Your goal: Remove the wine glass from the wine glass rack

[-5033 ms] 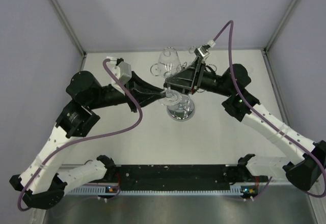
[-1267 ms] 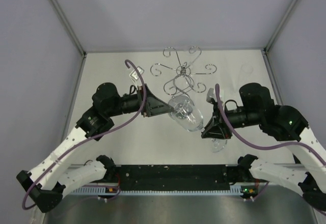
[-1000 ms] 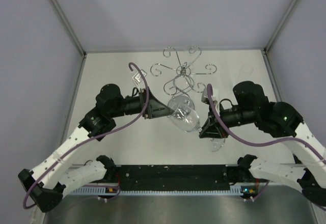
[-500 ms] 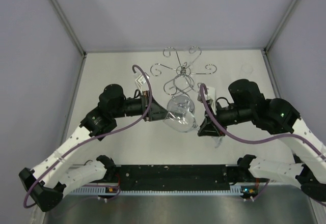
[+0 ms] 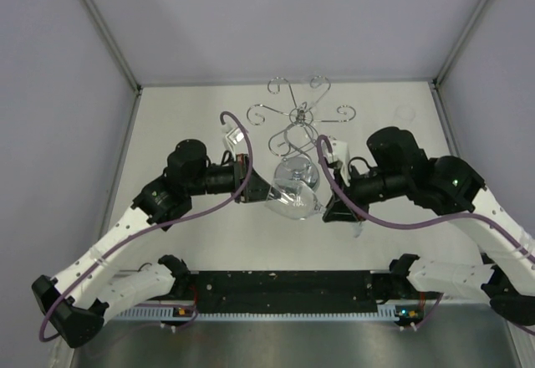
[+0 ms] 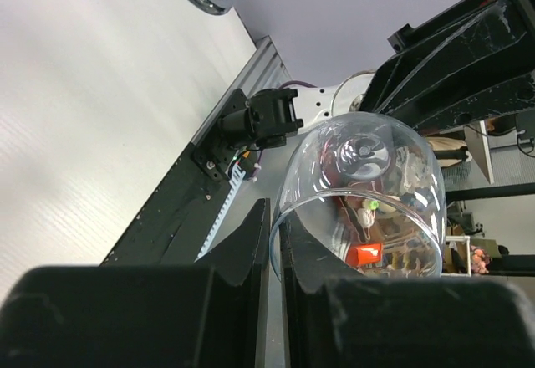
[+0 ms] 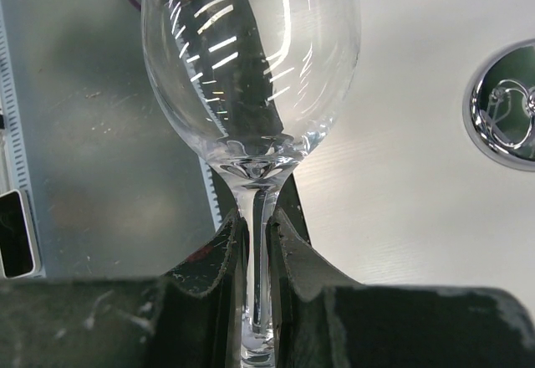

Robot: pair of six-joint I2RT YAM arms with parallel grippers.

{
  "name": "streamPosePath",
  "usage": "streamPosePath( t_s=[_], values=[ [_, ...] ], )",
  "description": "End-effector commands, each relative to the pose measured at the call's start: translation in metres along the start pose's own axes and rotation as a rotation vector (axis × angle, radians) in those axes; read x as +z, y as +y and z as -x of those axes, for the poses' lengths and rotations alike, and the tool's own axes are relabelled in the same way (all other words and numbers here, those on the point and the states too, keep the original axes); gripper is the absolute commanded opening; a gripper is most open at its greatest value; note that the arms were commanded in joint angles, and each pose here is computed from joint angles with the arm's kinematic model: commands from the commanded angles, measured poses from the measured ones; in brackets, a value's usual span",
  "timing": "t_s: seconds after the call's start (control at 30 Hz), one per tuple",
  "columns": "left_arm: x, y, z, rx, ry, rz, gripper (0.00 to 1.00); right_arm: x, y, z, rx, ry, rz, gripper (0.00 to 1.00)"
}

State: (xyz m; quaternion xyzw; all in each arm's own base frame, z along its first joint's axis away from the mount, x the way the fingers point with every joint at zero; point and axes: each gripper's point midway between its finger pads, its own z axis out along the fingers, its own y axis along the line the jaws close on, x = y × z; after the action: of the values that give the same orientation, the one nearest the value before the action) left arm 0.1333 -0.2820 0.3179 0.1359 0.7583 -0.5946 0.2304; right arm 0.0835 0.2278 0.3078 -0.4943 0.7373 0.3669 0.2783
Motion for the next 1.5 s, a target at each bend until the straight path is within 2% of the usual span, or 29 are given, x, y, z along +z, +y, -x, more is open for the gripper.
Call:
streamPosePath(
  t_s=[0.0,0.17,0.3,0.53,0.73,1.03,1.47],
  values=[
    [-0.004,-0.008,-0.005,0.074,0.027,-0.031,0.07,-0.008,0.000,0.033,-0.063,-0.106,-0.026,0.17],
    [-0.005,0.000,-0.009,0.081,0.039,-0.005,0.02,-0.005,-0.002,0.030,-0.057,-0.097,-0.028,0.42],
    [-0.004,0.003,-0.010,0.082,0.044,0.002,0.00,-0.001,-0.004,0.027,-0.048,-0.089,-0.028,0.51],
    [-0.007,0.012,-0.010,0.111,0.045,0.065,0.00,-0.004,-0.006,0.029,-0.050,-0.104,-0.051,0.54],
    [-0.016,0.036,-0.003,0.176,0.014,0.220,0.00,-0.004,-0.010,0.030,-0.047,-0.118,-0.075,0.55],
    [-0.037,0.091,0.023,0.265,-0.060,0.565,0.00,-0.001,-0.016,0.027,-0.044,-0.120,-0.102,0.55],
    [-0.092,0.107,0.071,0.320,-0.192,0.820,0.00,0.004,-0.019,0.031,-0.052,-0.147,-0.100,0.56]
  ],
)
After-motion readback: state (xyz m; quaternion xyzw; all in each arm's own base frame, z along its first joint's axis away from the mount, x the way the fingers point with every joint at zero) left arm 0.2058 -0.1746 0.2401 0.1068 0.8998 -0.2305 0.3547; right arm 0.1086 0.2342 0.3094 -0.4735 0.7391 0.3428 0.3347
